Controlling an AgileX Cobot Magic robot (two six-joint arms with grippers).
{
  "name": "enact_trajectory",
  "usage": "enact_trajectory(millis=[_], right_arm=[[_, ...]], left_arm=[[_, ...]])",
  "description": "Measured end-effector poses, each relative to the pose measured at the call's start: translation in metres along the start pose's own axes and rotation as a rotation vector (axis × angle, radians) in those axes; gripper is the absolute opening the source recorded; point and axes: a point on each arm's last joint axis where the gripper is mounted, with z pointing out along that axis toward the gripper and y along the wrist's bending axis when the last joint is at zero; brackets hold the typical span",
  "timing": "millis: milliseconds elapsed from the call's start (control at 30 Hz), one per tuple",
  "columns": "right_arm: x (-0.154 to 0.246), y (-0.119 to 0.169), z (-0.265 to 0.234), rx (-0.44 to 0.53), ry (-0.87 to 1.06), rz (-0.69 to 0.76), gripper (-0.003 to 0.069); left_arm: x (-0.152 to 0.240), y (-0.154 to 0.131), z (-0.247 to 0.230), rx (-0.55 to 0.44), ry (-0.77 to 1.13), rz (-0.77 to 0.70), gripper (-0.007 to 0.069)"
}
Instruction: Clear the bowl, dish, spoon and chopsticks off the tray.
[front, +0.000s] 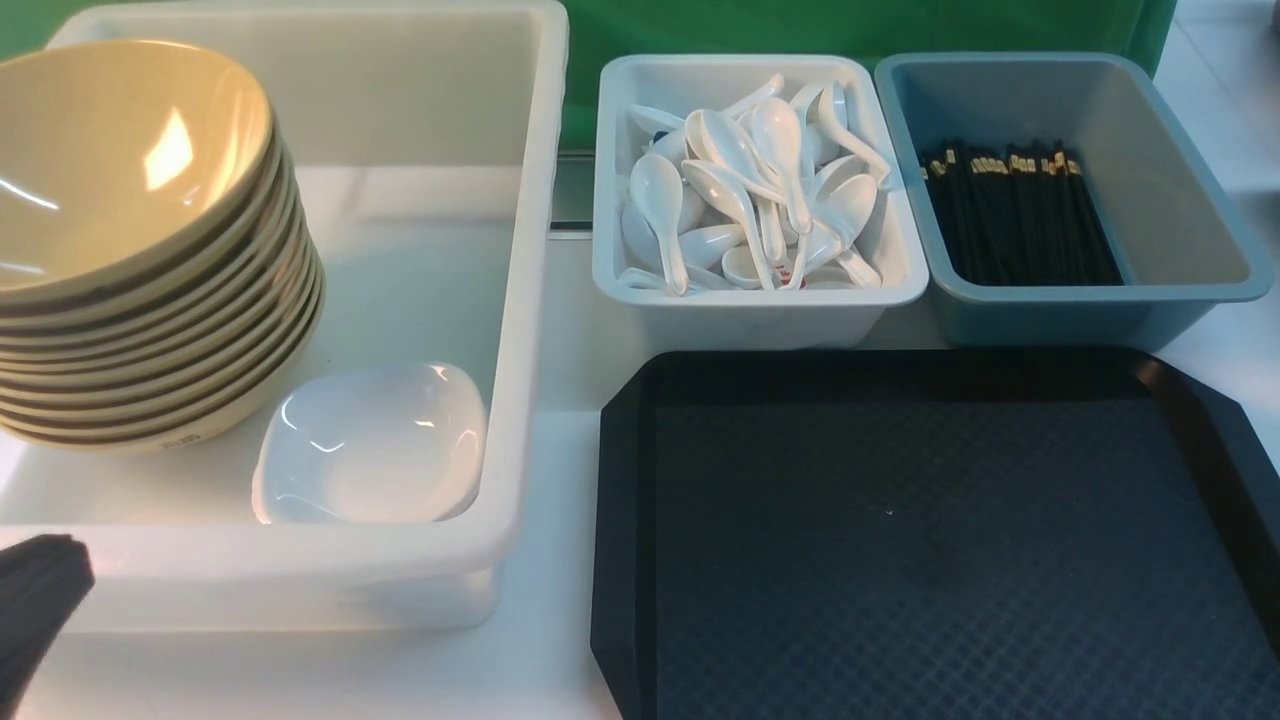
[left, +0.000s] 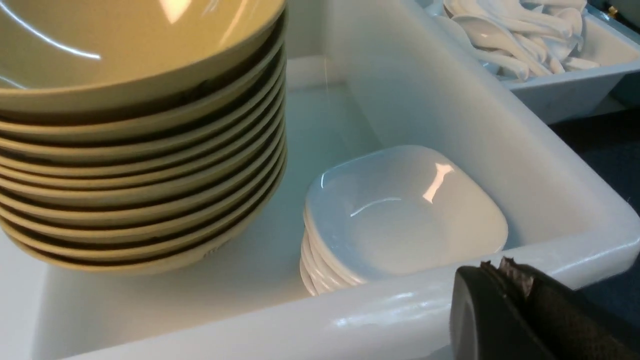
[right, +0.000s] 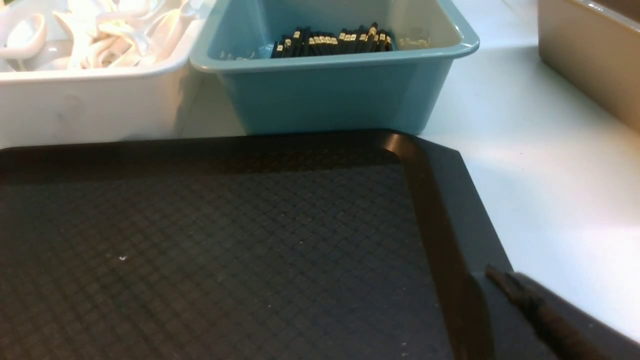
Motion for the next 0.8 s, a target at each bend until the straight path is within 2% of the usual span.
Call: enact_trajectory(millis=[167, 333, 600, 800], right_arm=[[0.0, 0.0, 0.0, 0.0, 0.0, -0.001, 0.0034], [0.0, 0.0, 0.0, 0.0, 0.0, -0.001, 0.0035], [0.0, 0.0, 0.0, 0.0, -0.001, -0.001, 0.0039], [0.0, 0.0, 0.0, 0.0, -0.001, -0.001, 0.0042]], left_arm=[[0.03, 0.008, 0.011, -0.129, -0.218, -0.057, -0.0011], [0.069, 0.015, 0.021, -0.249, -0.237, -0.066, -0.0011], [0.094, 0.015, 0.025, -0.254, -0.036, -0.091, -0.0011], [0.093, 0.015, 0.025, -0.253, -0.032, -0.051, -0.0011]])
